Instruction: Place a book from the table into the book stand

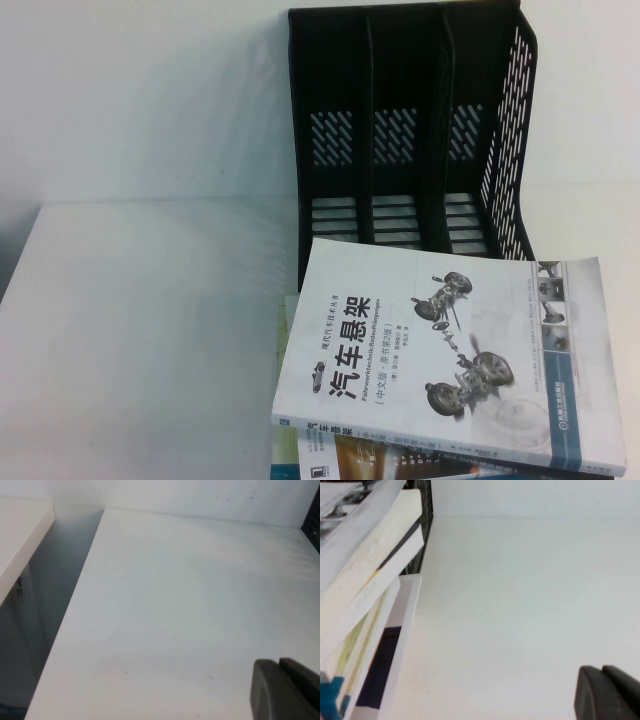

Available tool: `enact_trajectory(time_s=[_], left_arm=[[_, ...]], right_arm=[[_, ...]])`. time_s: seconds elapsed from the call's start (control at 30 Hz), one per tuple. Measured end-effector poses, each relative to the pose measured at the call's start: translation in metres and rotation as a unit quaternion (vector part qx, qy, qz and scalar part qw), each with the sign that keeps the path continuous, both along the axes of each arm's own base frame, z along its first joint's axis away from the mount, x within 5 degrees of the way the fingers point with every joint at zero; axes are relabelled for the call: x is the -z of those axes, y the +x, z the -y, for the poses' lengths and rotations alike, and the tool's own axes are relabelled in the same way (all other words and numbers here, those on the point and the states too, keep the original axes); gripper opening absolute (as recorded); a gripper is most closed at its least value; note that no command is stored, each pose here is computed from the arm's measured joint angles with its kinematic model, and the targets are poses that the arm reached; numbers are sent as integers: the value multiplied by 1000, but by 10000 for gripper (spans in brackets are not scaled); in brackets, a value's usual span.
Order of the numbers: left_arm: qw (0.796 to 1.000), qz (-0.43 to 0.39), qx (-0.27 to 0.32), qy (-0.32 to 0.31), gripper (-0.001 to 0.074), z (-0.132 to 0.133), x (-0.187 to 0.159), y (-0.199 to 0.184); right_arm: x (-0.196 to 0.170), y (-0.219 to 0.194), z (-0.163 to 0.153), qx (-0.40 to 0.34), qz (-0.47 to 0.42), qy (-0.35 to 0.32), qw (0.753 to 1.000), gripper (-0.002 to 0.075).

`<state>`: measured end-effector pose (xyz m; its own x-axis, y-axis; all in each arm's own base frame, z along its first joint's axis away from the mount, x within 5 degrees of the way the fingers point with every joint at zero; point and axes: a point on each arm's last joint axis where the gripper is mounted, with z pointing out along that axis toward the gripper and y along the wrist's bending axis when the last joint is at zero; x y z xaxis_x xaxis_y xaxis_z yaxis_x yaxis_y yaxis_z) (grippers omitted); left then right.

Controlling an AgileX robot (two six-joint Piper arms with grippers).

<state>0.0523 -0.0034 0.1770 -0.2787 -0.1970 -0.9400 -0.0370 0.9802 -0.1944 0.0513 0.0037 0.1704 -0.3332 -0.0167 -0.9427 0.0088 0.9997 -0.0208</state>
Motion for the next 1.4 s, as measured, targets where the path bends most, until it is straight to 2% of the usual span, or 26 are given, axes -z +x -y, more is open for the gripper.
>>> enact_trajectory(time_s=[0.87,1.07,1.4], left_arm=[[1000,0,1,-2,-4,0,0,0],[1000,15,18,-13,-4,3,-1,1],[999,44,15,-20,-4,2,-5,2]], right_arm=[[0,0,0,-2,2,-6,1000,-4],[0,0,0,-2,2,-5,1000,-4],[-1,0,0,-1,4,-5,1000,-4]])
